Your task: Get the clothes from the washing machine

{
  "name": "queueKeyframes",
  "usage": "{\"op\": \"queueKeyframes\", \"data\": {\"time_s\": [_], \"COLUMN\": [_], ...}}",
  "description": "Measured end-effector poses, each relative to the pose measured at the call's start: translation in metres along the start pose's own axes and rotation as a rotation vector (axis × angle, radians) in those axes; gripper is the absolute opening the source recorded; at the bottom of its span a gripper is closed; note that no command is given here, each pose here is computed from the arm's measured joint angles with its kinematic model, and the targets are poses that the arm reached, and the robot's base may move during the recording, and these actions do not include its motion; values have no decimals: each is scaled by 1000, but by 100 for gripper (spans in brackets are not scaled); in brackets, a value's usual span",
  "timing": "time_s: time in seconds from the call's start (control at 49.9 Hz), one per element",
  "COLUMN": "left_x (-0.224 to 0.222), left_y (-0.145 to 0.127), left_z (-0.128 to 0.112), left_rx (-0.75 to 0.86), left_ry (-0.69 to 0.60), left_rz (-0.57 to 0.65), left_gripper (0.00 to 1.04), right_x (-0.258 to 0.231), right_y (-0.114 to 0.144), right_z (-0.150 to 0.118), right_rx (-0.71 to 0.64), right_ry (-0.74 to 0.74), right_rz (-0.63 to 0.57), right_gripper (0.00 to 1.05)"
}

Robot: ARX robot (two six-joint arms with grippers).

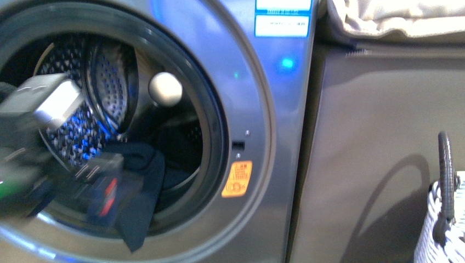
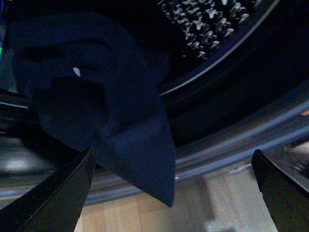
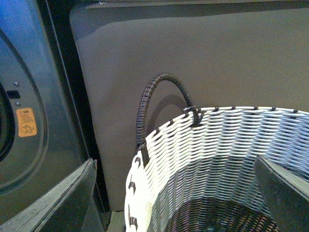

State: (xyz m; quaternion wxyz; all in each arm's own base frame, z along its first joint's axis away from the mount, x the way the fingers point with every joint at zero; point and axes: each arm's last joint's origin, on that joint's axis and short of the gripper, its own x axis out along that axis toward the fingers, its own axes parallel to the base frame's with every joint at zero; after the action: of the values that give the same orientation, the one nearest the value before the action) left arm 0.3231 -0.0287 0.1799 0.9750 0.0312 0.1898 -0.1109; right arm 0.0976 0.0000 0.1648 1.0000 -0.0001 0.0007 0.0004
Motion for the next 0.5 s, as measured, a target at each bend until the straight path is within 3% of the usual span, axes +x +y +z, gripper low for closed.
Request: {"op": "queueKeyframes", "data": {"time_s": [0.501], "left_x": [87], "left_y": [21], "left_z": [29], "left_rx": [29], "left_ry": [30], "left_rz": [113], "left_gripper": [98], "right_x": [0], "right_y": [0], "right_z": [0], "right_rx": [0], "right_ry": [0], "right_rz": [0], "right_gripper": [97]}}
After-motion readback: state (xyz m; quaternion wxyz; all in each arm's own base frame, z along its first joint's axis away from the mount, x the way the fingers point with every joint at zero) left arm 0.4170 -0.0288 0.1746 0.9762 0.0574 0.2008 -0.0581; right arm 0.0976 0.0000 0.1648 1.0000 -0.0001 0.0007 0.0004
